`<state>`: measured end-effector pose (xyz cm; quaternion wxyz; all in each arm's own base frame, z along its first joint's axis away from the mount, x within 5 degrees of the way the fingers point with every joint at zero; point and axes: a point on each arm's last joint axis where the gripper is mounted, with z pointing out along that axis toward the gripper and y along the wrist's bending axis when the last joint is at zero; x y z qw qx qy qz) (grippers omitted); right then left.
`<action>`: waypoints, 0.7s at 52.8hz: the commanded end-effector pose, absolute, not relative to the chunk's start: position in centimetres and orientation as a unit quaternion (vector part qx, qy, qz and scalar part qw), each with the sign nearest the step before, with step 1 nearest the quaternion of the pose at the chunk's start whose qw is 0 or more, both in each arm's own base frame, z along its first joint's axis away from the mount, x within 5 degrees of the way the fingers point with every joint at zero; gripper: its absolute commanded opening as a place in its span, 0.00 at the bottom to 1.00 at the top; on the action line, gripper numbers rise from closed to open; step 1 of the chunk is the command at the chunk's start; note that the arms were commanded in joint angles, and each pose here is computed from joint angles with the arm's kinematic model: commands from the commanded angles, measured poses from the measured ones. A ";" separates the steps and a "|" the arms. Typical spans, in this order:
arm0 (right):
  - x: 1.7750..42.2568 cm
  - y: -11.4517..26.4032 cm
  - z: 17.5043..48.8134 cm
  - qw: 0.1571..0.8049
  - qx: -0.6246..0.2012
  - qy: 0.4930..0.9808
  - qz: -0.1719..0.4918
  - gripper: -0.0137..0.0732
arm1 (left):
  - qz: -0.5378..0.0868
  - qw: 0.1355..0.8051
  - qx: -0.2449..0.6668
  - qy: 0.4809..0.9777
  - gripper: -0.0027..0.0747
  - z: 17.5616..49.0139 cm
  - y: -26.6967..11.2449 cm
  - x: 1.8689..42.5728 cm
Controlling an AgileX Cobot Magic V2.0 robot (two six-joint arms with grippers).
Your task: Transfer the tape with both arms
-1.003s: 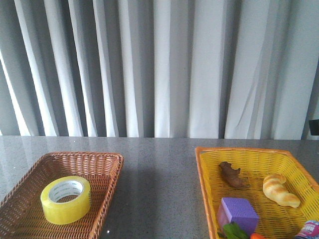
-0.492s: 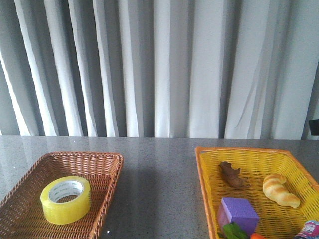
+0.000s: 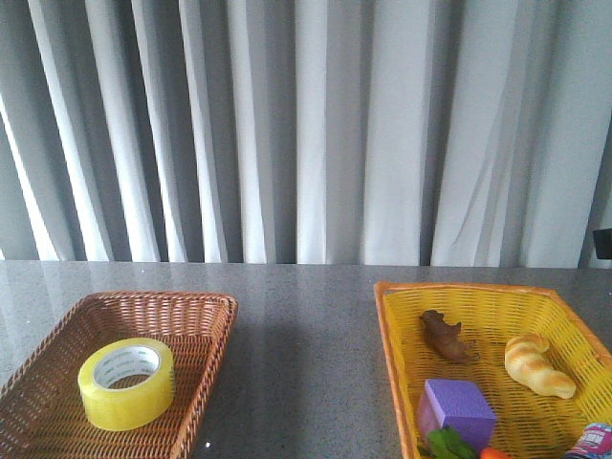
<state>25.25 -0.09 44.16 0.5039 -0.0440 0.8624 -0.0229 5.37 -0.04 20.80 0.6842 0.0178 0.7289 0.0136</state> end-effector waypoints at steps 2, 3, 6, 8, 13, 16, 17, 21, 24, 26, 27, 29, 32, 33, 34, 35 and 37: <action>24.7 -0.2 46.1 0.552 -0.042 0.832 -0.029 0.15 | 0.013 0.729 0.010 0.684 0.03 21.1 0.0 5.4; 24.7 -0.2 46.0 0.552 -0.042 0.832 -0.029 0.15 | 0.013 0.731 0.010 0.682 0.03 20.9 0.0 5.4; 24.7 -0.2 46.1 0.553 -0.042 0.831 -0.029 0.15 | 0.015 0.726 0.012 0.688 0.03 20.8 0.0 5.4; 24.7 -0.2 46.1 0.553 -0.042 0.832 -0.029 0.15 | 0.021 0.727 0.017 0.686 0.03 20.9 0.0 5.4; 24.7 -0.2 46.1 0.553 -0.042 0.832 -0.029 0.15 | 0.028 0.726 0.023 0.687 0.03 20.8 0.0 5.4; 24.7 -0.2 46.1 0.553 -0.042 0.832 -0.029 0.15 | 0.030 0.726 0.025 0.687 0.03 20.8 0.0 5.4; 24.7 -0.2 46.1 0.553 -0.042 0.832 -0.029 0.15 | 0.030 0.726 0.025 0.687 0.03 20.8 0.0 5.4; 24.7 -0.2 46.1 0.553 -0.042 0.832 -0.029 0.15 | 0.030 0.726 0.024 0.687 0.03 20.8 0.0 5.4; 24.7 -0.2 46.1 0.553 -0.042 0.832 -0.029 0.15 | 0.030 0.725 0.024 0.688 0.03 20.8 0.0 5.4; 24.7 -0.2 46.1 0.553 -0.042 0.832 -0.029 0.15 | 0.030 0.724 0.024 0.689 0.03 20.8 0.0 5.4; 24.7 -0.2 46.1 0.553 -0.042 0.832 -0.029 0.15 | 0.030 0.723 0.025 0.690 0.03 20.8 0.0 5.4; 24.7 -0.2 46.1 0.553 -0.042 0.832 -0.029 0.15 | 0.029 0.722 0.025 0.691 0.03 20.7 0.0 5.4; 24.7 -0.2 46.1 0.553 -0.042 0.832 -0.029 0.15 | 0.029 0.722 0.025 0.691 0.03 20.7 0.0 5.4; 24.7 -0.2 46.1 0.553 -0.042 0.832 -0.029 0.15 | 0.029 0.722 0.025 0.691 0.03 20.7 0.0 5.4; 24.7 -0.2 46.1 0.553 -0.042 0.832 -0.029 0.15 | 0.029 0.722 0.025 0.691 0.03 20.7 0.0 5.4; 24.7 -0.2 46.1 0.553 -0.042 0.832 -0.029 0.15 | 0.029 0.722 0.025 0.691 0.03 20.7 0.0 5.4; 24.7 -0.2 46.1 0.553 -0.042 0.832 -0.029 0.15 | 0.029 0.722 0.025 0.690 0.03 20.7 0.0 5.4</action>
